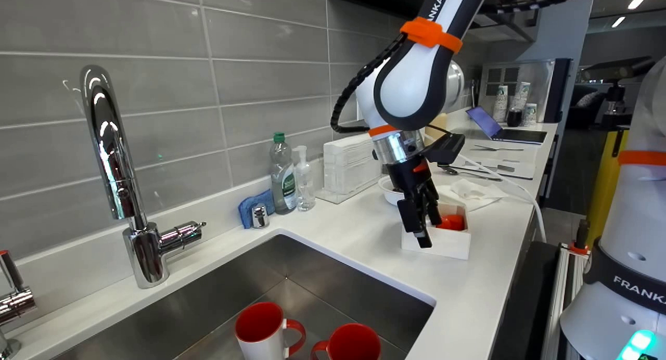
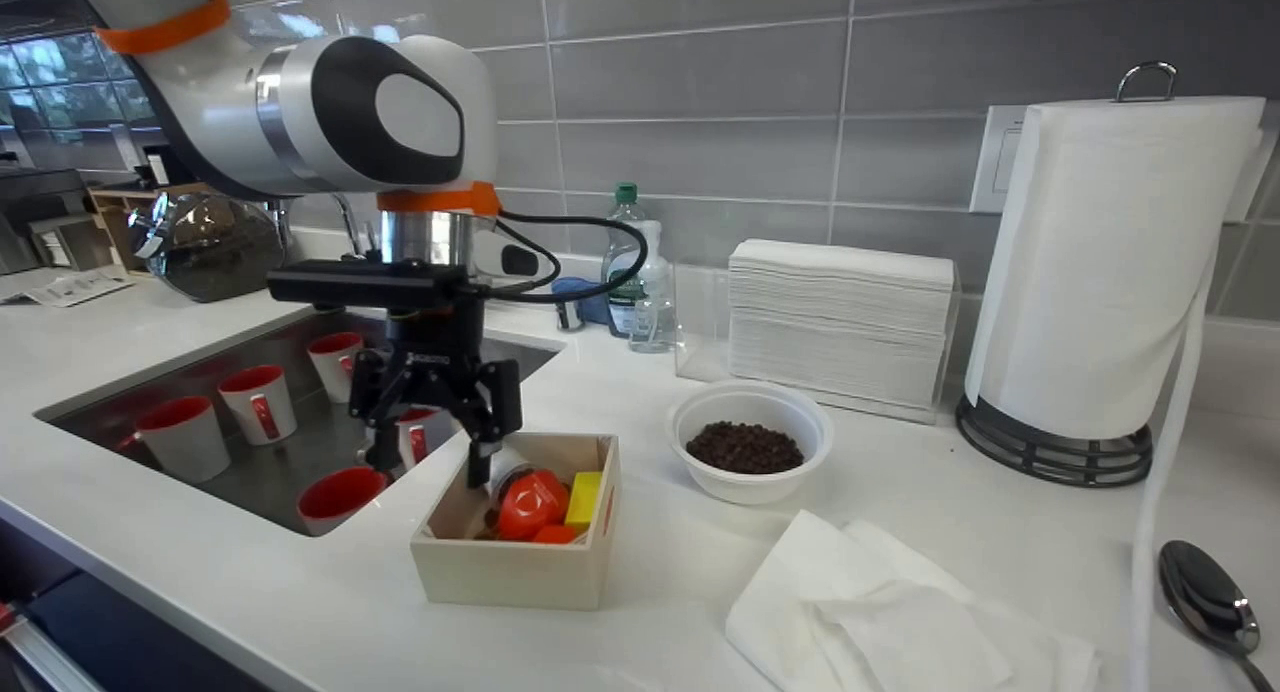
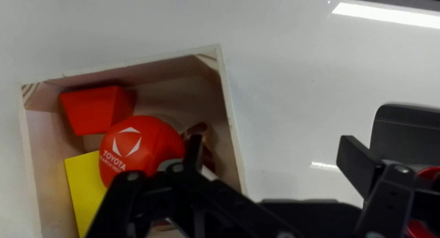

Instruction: Move the white box backwards.

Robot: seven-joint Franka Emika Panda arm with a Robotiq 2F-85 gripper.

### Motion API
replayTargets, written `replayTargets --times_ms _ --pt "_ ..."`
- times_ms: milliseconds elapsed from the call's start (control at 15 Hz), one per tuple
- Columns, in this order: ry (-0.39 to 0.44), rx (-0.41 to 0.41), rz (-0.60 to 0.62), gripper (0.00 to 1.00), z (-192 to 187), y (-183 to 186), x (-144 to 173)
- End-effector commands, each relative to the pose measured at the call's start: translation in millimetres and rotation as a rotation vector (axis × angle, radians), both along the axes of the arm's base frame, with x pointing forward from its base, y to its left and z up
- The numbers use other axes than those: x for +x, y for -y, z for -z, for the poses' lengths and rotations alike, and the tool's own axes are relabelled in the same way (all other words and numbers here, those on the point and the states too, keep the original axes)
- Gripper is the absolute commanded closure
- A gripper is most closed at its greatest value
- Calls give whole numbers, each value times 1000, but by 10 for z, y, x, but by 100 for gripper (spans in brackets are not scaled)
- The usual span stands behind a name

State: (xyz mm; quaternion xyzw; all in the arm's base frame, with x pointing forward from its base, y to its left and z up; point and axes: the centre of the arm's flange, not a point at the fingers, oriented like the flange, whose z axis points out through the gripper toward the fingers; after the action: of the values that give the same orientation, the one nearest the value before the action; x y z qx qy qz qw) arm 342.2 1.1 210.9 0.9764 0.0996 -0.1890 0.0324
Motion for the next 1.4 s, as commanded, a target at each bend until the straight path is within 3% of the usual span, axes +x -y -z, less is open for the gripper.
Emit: replayTargets --times_ms 0,67,200,733,800,1333 --pt "7 1 -15 0 235 -14 -411" --pt "4 2 -15 0 263 -18 -414" --pt "5 7 -13 26 292 -10 -409" --pt "31 -12 -36 96 257 12 -286" --pt "34 -16 -44 100 259 16 -259" --pt "69 -4 -95 100 331 -32 -6"
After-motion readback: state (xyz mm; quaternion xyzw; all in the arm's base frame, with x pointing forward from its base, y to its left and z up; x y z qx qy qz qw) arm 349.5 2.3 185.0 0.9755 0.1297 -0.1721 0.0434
